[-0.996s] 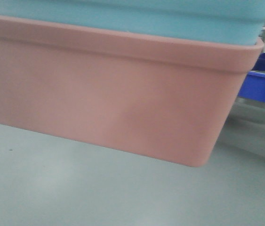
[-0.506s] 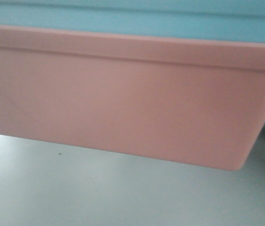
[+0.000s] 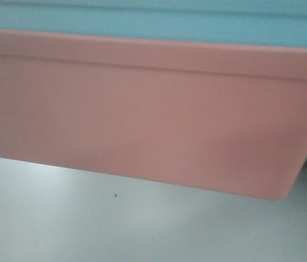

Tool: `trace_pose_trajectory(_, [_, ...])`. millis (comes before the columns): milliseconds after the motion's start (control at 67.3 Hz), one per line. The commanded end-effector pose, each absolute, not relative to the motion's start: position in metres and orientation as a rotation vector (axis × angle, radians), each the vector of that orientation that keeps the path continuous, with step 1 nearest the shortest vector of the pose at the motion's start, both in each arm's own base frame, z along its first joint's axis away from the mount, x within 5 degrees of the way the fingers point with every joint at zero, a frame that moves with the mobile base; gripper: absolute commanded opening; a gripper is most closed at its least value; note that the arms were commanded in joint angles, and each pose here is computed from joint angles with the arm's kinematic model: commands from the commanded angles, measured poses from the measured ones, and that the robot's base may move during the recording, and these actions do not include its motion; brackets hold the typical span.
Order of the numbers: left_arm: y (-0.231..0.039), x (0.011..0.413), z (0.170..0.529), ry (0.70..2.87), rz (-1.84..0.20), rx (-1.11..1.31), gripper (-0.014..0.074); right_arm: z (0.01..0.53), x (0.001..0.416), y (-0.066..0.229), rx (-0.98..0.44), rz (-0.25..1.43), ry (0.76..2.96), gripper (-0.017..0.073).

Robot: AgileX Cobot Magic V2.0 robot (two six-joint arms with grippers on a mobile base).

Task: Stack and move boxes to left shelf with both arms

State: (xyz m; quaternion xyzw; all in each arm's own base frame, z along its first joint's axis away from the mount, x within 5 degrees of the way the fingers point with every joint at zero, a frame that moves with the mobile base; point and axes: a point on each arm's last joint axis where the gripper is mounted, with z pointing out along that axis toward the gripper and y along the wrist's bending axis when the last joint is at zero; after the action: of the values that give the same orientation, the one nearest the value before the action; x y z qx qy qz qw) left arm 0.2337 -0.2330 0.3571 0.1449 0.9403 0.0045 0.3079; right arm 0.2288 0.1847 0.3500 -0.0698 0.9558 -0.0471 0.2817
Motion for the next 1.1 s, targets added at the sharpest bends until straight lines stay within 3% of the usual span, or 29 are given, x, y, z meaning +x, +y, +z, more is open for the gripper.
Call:
trace_pose_trajectory(0, [-0.257, 0.2215, 0.3909, 2.307, -0.356, 0.419, -0.0012, 0.3804, 0.2258, 0.2056, -0.278, 0.177, 2.379, 0.0028])
trace_pose_trajectory(1085, [-0.257, 0.2215, 0.3909, 2.307, -0.356, 0.419, -0.0012, 0.3803, 0.2258, 0.2054, -0.278, 0.175, 2.38, 0.0028])
